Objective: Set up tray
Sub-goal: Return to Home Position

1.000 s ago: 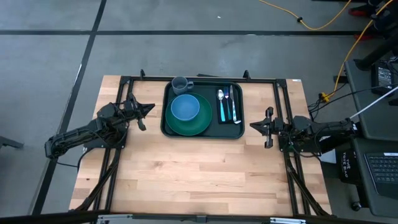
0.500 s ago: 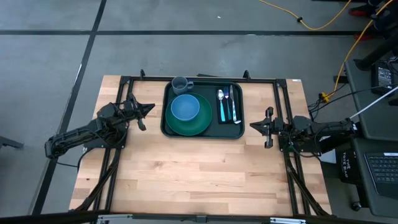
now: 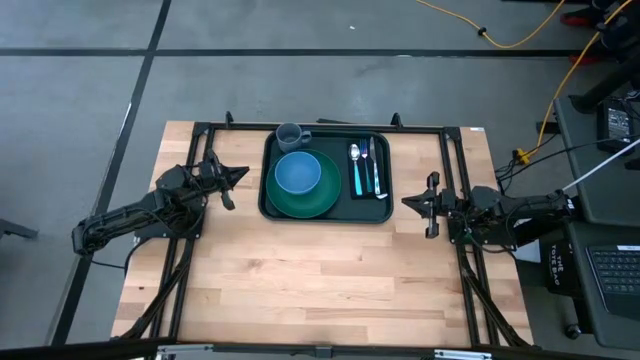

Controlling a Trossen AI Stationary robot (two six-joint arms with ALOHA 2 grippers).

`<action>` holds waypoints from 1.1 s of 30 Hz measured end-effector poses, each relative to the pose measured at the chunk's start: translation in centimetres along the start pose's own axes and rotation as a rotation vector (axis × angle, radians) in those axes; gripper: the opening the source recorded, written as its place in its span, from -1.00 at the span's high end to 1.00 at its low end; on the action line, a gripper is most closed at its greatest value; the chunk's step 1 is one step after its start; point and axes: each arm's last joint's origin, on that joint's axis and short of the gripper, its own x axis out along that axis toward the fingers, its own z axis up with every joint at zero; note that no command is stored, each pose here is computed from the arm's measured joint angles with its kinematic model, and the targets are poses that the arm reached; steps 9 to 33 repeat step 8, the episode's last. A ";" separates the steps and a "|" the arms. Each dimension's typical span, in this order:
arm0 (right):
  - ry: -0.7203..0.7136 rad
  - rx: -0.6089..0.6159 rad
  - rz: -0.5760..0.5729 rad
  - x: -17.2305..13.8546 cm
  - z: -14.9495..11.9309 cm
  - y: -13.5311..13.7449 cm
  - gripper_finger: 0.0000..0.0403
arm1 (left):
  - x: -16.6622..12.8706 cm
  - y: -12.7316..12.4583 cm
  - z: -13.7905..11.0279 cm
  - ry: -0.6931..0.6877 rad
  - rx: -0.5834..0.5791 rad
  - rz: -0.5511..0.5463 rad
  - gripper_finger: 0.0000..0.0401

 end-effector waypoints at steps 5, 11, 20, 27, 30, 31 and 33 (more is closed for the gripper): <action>0.000 0.000 0.000 0.0 0.0 0.0 0.87 | 0.0 0.0 0.0 0.000 0.000 0.000 0.96; 0.000 0.000 0.000 0.0 0.0 0.0 0.87 | 0.0 0.0 0.0 0.000 0.000 0.000 0.96; 0.000 0.000 0.000 0.0 0.0 0.0 0.87 | 0.0 0.0 0.0 0.000 0.000 0.000 0.96; 0.000 0.000 0.000 0.0 0.0 0.0 0.87 | 0.0 0.0 0.0 0.000 0.000 0.000 0.96; 0.000 0.000 0.000 0.0 0.0 0.0 0.87 | 0.0 0.0 0.0 0.000 0.000 0.000 0.96; 0.000 0.000 0.000 0.0 0.0 0.0 0.87 | 0.0 0.0 0.0 0.000 0.000 0.000 0.96; 0.000 0.000 0.000 0.0 0.0 0.0 0.87 | 0.0 0.0 0.0 0.000 0.000 0.000 0.96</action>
